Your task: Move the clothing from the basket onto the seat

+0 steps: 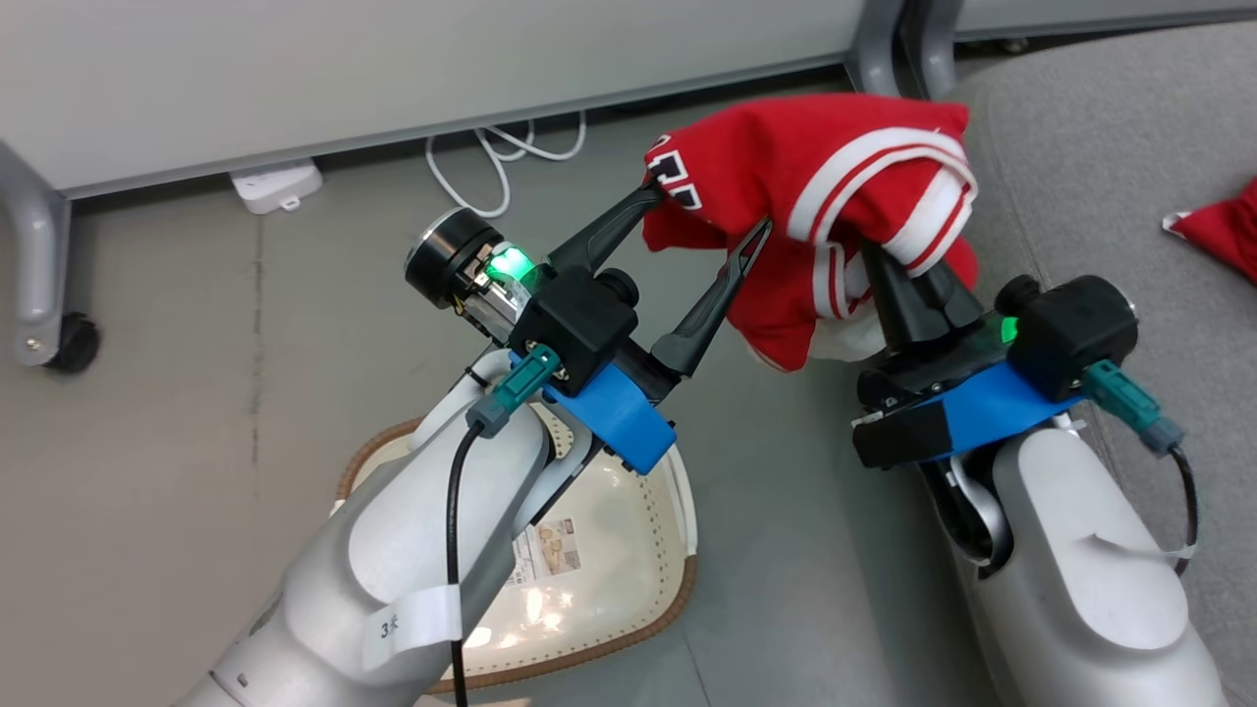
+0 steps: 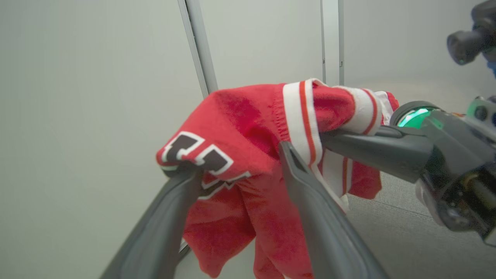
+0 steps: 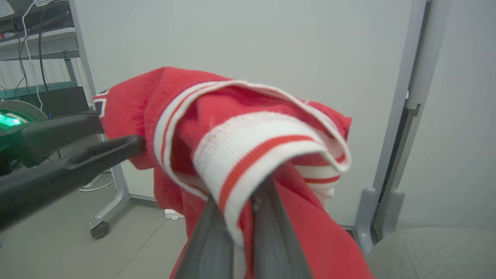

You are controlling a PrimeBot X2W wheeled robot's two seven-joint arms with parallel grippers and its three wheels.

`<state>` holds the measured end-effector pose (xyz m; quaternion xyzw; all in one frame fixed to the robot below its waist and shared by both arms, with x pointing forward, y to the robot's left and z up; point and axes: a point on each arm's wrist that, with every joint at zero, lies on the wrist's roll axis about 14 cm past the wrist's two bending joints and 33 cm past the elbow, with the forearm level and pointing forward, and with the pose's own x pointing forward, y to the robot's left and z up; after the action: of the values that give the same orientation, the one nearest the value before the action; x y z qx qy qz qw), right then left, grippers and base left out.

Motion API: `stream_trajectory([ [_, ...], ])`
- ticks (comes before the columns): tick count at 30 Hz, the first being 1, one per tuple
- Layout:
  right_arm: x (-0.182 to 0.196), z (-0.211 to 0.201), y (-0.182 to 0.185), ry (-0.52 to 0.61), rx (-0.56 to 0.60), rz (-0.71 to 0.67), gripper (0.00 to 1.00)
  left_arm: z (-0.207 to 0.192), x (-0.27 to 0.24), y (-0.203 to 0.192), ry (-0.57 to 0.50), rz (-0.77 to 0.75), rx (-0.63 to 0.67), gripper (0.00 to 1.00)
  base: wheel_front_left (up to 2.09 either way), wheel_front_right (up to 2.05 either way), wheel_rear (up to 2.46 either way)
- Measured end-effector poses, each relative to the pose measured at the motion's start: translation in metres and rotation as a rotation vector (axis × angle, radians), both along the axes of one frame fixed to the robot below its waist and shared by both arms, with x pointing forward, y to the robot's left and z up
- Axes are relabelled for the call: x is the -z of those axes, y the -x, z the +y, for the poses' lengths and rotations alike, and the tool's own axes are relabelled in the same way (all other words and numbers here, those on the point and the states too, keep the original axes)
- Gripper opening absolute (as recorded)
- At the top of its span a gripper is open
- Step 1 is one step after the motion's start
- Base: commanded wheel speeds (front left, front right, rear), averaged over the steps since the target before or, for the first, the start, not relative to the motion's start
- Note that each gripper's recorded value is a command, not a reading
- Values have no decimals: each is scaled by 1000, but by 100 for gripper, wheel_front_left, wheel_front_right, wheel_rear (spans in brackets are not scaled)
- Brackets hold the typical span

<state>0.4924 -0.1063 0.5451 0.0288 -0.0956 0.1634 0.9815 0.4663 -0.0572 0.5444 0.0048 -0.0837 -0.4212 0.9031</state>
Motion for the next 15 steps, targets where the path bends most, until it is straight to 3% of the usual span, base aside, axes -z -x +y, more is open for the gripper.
stream_trajectory([
  [15,-3,-108,7,-7,305,-17,0,-60,44,11,-16,56,208,100,0,0,0],
])
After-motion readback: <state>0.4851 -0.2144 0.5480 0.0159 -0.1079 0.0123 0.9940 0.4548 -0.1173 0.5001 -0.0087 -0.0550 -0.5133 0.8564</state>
